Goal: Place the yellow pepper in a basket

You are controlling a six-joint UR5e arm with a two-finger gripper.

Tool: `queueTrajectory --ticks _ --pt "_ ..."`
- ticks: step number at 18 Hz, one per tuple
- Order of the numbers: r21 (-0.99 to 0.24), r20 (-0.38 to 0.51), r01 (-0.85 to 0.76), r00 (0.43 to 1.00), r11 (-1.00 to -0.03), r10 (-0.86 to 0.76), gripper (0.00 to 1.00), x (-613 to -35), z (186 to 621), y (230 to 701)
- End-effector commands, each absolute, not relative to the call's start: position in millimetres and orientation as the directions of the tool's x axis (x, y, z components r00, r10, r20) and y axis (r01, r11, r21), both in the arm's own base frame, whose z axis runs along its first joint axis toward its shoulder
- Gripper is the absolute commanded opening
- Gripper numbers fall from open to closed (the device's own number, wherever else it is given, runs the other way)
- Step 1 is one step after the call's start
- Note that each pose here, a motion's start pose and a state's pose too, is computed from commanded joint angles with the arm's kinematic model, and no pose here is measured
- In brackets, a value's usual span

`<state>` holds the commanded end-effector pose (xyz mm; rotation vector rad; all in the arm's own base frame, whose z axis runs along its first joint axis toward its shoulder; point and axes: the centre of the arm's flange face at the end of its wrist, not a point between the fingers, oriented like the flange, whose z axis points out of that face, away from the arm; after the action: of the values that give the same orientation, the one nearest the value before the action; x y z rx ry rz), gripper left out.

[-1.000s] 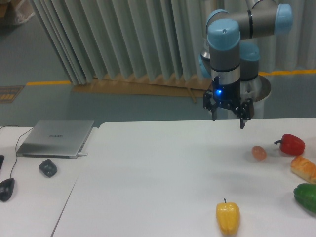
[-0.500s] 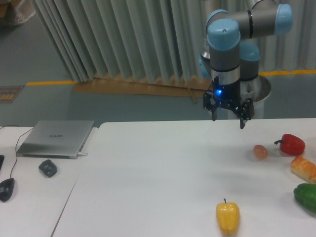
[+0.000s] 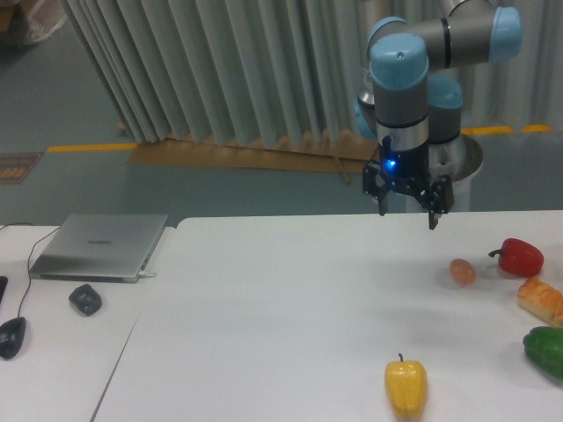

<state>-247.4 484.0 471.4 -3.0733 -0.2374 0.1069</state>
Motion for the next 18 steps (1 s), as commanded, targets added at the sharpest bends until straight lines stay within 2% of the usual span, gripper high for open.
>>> queueTrajectory --ticks 2,3,4,5,8,11,13,14,18 --pt "-0.078 -0.064 0.233 0.969 -0.969 0.238 1.00 -273.3 475.0 482.9" --pt "-0.115 -0.068 0.322 0.941 -0.940 0.331 1.00 -285.2 481.0 486.1" --pt "-0.190 -0.079 0.446 0.881 -0.875 0.466 1.00 -309.6 491.9 484.0" --pt "-0.215 -0.084 0.455 0.873 -0.864 0.480 1.00 -317.1 494.9 483.1" --pt "-0.182 -0.087 0.498 0.851 -0.848 0.518 1.00 -332.0 461.4 501.3" --pt "-0.271 -0.110 0.578 0.776 -0.770 0.621 1.00 -342.4 453.7 519.0" --pt "-0.225 -0.247 0.519 0.788 -0.825 0.564 1.00 -319.1 425.4 564.7" --pt "-0.223 -0.260 0.516 0.786 -0.827 0.560 1.00 -314.4 420.8 575.4" --pt "-0.241 -0.245 0.577 0.742 -0.781 0.624 1.00 -314.5 409.8 590.8"
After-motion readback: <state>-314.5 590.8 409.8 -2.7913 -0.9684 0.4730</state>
